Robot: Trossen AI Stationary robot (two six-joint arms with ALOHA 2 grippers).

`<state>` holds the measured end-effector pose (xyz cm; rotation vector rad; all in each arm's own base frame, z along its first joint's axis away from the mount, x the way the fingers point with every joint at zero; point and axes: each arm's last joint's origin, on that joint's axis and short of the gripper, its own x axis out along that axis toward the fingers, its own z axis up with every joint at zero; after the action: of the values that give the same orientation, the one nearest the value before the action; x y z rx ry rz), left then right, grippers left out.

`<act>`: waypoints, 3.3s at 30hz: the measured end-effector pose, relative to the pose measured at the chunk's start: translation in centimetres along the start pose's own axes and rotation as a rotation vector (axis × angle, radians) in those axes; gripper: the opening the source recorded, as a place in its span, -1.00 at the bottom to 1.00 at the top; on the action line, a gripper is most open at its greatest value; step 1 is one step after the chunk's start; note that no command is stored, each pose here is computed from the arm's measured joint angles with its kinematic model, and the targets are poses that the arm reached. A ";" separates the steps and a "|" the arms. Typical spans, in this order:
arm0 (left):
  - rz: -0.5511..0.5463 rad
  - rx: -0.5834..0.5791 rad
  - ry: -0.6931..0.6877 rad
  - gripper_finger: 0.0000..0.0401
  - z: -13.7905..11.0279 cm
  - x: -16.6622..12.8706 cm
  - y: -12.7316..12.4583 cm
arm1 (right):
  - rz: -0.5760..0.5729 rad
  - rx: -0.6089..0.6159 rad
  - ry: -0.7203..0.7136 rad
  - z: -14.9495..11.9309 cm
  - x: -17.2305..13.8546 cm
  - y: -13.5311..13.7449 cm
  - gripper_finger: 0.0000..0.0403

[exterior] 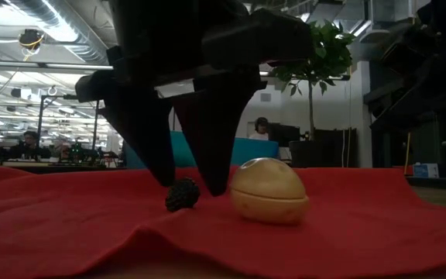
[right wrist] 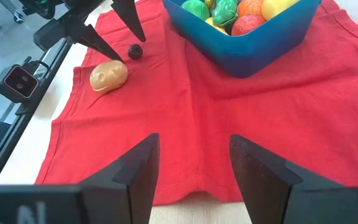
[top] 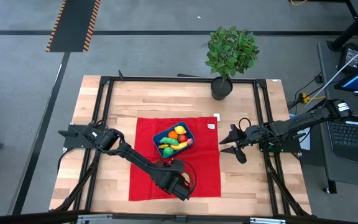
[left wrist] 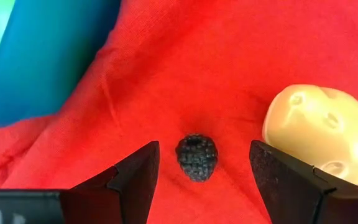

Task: Pick and placing Produce into tupperware
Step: Put the blackberry into the blue bin

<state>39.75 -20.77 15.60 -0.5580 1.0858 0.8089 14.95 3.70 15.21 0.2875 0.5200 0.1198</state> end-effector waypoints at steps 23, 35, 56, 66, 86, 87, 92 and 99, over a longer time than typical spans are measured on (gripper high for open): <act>-0.001 0.015 0.000 0.21 0.1 0.1 0.0 | 0.000 -0.001 0.000 0.0 0.0 0.0 -0.03; 0.008 0.023 0.009 0.21 0.0 0.2 0.0 | 0.000 0.000 0.000 0.0 0.0 0.0 -0.03; 0.007 0.019 0.012 -0.07 0.1 0.3 0.0 | 0.000 0.000 0.000 0.0 0.0 0.0 -0.03; 0.019 0.026 0.057 -0.22 -0.3 0.9 0.3 | 0.000 0.000 0.000 0.0 0.0 0.0 -0.03; -0.008 0.028 0.056 -0.35 0.1 1.6 0.4 | 0.000 -0.002 0.000 0.0 0.0 0.0 -0.03; -0.007 0.029 0.056 -0.35 0.1 1.6 0.4 | -0.001 -0.002 0.000 0.0 0.0 0.0 -0.03; -0.008 0.053 0.056 -0.33 0.1 1.6 0.4 | 0.000 -0.001 0.000 0.0 0.0 0.0 -0.03; -0.008 0.055 0.059 -0.49 0.0 1.6 0.4 | 0.000 0.000 0.000 0.0 0.0 0.0 -0.03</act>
<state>39.85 -20.03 14.11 -0.5424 1.1561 0.7572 14.95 3.70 15.21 0.2871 0.5204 0.1197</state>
